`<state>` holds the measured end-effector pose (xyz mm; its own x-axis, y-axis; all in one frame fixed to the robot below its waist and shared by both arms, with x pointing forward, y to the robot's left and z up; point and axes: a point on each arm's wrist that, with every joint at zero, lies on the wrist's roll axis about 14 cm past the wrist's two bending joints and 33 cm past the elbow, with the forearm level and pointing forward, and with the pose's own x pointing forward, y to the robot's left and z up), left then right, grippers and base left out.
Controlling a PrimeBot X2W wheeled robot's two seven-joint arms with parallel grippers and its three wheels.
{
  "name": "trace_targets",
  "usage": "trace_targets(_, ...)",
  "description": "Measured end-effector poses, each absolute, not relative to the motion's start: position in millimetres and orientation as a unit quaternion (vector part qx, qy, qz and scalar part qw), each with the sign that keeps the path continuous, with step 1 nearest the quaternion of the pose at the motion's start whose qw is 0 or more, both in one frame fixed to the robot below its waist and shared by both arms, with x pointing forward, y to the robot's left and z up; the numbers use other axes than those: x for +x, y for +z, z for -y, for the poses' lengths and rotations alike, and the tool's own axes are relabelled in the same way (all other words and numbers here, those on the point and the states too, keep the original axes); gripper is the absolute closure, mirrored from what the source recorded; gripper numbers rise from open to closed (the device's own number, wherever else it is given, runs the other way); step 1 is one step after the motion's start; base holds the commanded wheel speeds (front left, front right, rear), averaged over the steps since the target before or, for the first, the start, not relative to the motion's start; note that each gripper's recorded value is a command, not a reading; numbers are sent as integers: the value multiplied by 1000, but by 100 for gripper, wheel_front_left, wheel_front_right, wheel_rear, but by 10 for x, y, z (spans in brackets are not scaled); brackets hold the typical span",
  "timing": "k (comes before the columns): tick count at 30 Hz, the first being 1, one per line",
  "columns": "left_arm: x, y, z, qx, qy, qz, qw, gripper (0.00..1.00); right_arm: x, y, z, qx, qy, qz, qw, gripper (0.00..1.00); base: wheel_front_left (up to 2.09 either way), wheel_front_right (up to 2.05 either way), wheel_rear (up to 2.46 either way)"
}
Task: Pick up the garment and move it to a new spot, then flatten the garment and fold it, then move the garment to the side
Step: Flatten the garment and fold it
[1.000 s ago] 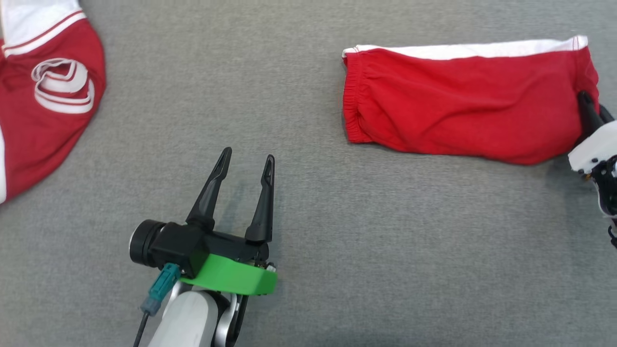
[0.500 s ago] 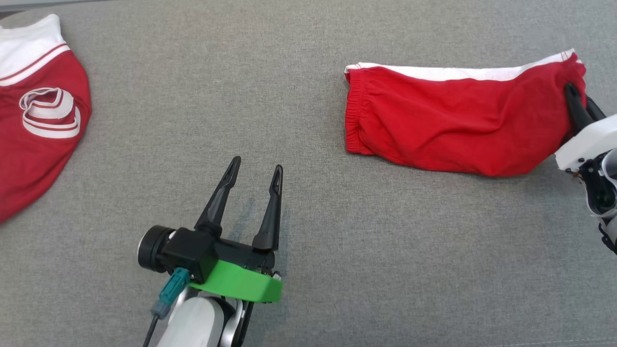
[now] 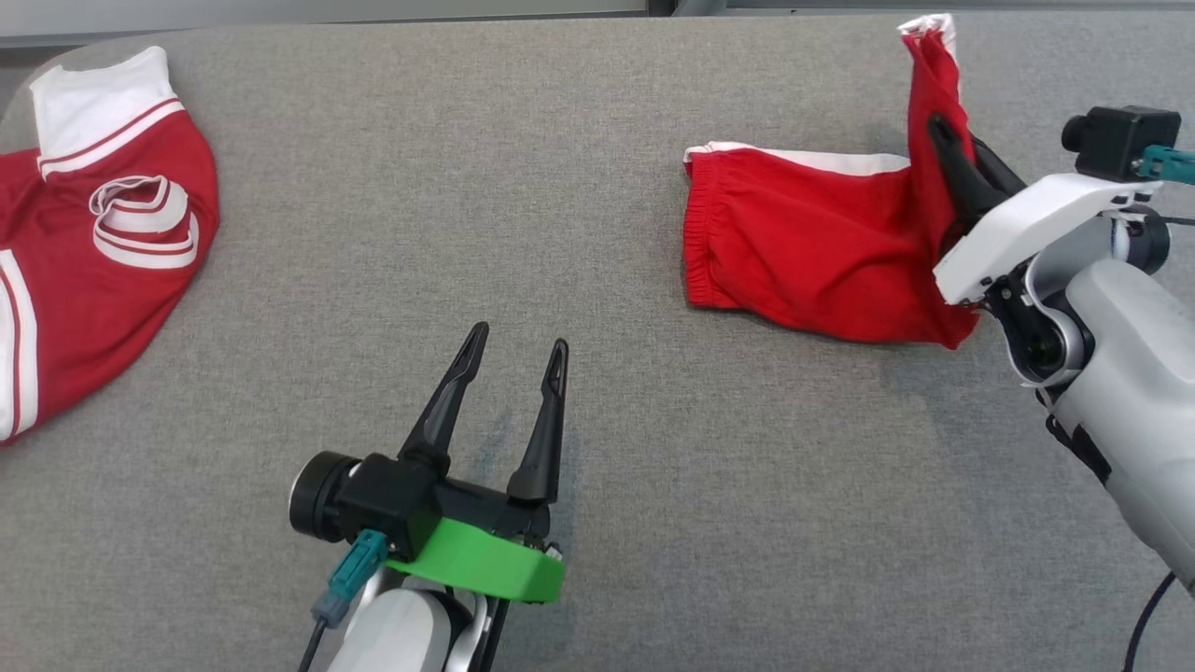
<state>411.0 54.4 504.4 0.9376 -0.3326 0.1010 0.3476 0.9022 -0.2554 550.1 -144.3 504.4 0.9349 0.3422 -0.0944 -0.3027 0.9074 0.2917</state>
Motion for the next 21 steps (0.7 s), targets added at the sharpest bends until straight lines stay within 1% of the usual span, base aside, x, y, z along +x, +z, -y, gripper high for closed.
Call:
trace_targets(12, 4093, 5018, -690, -138, -151, 23, 979, 0, 5573, 5039, 638, 159, 236, -85, 955, 100, 0, 0, 0)
trace_targets(21, 4124, 4965, -752, -138, -141, 17, 980, 0, 5556, 4786, 244, 175, 254, -127, 943, 100, 0, 0, 0)
